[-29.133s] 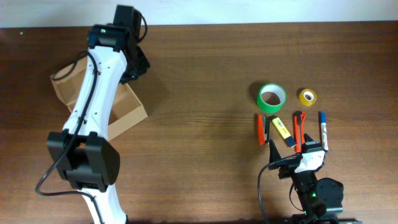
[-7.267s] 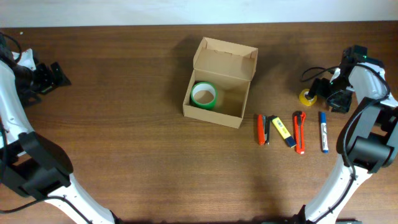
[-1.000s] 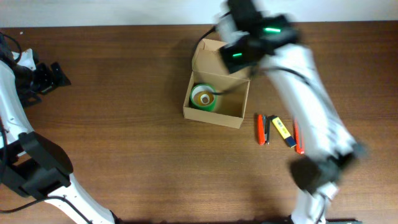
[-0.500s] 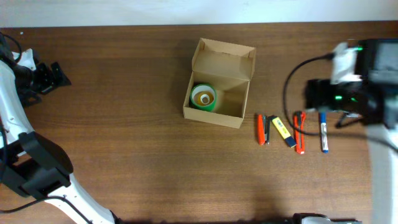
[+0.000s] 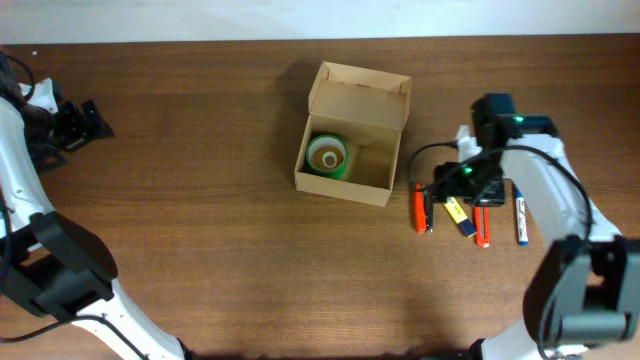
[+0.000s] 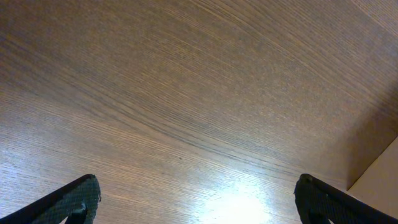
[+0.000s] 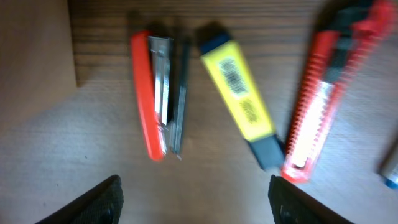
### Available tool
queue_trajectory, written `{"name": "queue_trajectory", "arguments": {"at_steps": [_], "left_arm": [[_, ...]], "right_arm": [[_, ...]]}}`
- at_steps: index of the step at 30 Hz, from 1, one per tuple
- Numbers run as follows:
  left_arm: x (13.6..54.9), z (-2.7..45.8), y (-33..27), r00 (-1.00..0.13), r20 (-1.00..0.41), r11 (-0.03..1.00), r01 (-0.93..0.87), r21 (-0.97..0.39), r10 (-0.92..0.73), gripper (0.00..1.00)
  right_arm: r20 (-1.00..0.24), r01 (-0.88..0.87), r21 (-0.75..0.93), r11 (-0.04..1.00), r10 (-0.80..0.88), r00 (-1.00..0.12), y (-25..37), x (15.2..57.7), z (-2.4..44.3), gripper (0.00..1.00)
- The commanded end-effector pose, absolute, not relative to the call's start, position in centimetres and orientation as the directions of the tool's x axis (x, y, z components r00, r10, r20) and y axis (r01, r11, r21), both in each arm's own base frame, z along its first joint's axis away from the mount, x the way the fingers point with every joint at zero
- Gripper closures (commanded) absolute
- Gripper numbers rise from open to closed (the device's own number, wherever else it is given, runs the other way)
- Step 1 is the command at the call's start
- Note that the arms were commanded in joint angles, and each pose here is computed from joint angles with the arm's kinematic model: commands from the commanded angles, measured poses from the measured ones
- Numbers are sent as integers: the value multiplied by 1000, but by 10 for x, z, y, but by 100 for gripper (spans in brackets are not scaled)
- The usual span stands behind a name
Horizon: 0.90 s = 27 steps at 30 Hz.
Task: Pack container
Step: 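Lower the right gripper onto the red box cutter and grasp it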
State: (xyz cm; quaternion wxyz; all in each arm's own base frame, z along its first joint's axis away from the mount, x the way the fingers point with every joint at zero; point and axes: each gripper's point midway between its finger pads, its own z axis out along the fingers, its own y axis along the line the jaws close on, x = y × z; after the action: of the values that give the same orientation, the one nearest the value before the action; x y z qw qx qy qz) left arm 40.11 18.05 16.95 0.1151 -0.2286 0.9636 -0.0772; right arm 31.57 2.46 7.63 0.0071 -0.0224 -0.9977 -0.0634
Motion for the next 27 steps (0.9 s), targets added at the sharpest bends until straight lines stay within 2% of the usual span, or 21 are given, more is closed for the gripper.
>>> {"name": "queue_trajectory", "arguments": {"at_steps": [1, 11, 17, 27], "left_arm": [[400, 171, 179, -876, -192, 890, -405, -208, -443, 0], [400, 171, 179, -876, -192, 890, -405, -208, -443, 0], [400, 171, 179, -876, -192, 890, -405, -208, -443, 0], [400, 171, 179, -876, -192, 890, -405, -208, -443, 1]], "right_arm": [[42, 15, 158, 987, 8, -999, 46, 316, 64, 24], [64, 36, 26, 999, 34, -997, 52, 320, 40, 24], [60, 74, 19, 997, 73, -996, 53, 324, 35, 24], [133, 97, 8, 995, 95, -987, 55, 318, 8, 25]]}}
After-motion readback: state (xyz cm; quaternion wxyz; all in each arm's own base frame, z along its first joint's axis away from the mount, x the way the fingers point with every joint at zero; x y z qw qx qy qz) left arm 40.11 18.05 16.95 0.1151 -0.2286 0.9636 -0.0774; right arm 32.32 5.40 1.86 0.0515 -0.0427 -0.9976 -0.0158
